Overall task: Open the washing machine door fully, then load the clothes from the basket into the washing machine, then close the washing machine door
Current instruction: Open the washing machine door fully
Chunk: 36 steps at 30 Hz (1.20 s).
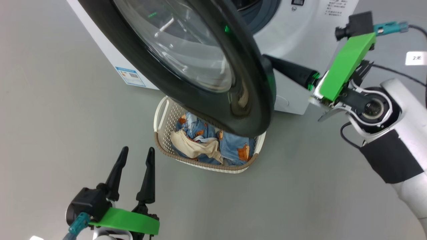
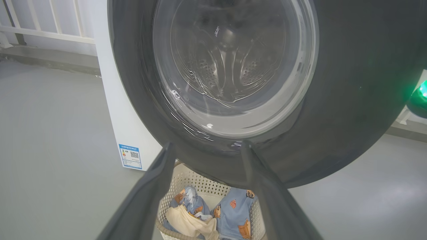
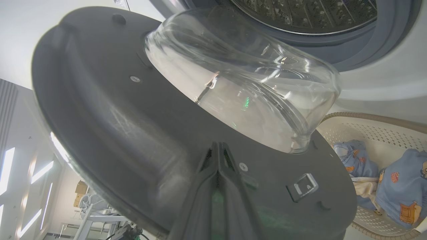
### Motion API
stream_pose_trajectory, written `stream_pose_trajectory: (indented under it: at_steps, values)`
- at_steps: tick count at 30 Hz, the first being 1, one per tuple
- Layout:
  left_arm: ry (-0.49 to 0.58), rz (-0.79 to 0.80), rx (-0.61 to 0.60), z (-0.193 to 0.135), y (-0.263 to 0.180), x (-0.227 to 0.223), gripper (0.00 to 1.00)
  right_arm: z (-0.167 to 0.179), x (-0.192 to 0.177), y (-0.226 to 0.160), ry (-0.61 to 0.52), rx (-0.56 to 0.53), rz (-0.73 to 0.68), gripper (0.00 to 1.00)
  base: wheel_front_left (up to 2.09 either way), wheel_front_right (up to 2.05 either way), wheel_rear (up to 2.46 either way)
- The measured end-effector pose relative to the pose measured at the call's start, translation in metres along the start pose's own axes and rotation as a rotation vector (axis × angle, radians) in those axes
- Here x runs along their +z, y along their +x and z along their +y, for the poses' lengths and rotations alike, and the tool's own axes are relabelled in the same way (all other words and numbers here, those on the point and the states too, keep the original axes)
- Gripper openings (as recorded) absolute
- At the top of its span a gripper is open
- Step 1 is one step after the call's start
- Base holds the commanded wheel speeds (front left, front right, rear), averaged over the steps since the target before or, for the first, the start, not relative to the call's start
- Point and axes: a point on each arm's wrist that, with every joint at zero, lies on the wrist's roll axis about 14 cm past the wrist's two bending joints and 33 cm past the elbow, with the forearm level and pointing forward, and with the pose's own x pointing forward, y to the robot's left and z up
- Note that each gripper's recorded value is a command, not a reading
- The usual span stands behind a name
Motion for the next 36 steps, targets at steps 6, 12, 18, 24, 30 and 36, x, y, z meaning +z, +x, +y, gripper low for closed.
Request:
stream_pose_trajectory:
  at_steps: [6, 12, 18, 24, 30, 36]
  values:
    - [0.002, -0.026, 0.006, 0.002, -0.01, 0.009, 1.0, 0.018, -0.024, 0.0, 0.013, 0.031, 0.06, 0.0, 0.0, 0.0, 0.0]
    - [0.004, -0.035, 0.022, 0.006, -0.023, 0.012, 1.0, 0.03, -0.045, 0.0, 0.023, 0.053, 0.094, 0.0, 0.0, 0.0, 0.0]
    - [0.005, -0.05, 0.035, 0.01, -0.03, 0.017, 1.0, 0.044, -0.069, 0.004, 0.04, 0.088, 0.154, 0.0, 0.0, 0.0, 0.0]
    - [0.009, -0.064, 0.048, 0.014, -0.035, 0.022, 1.0, 0.055, -0.087, 0.009, 0.052, 0.121, 0.199, 0.0, 0.0, 0.0, 0.0]
    - [0.01, -0.068, 0.075, 0.021, -0.042, 0.023, 1.0, 0.07, -0.105, 0.017, 0.053, 0.167, 0.258, 0.0, 0.0, 0.0, 0.0]
    - [0.008, -0.066, 0.099, 0.028, -0.05, 0.022, 1.0, 0.082, -0.118, 0.022, 0.057, 0.202, 0.295, 0.0, 0.0, 0.0, 0.0]
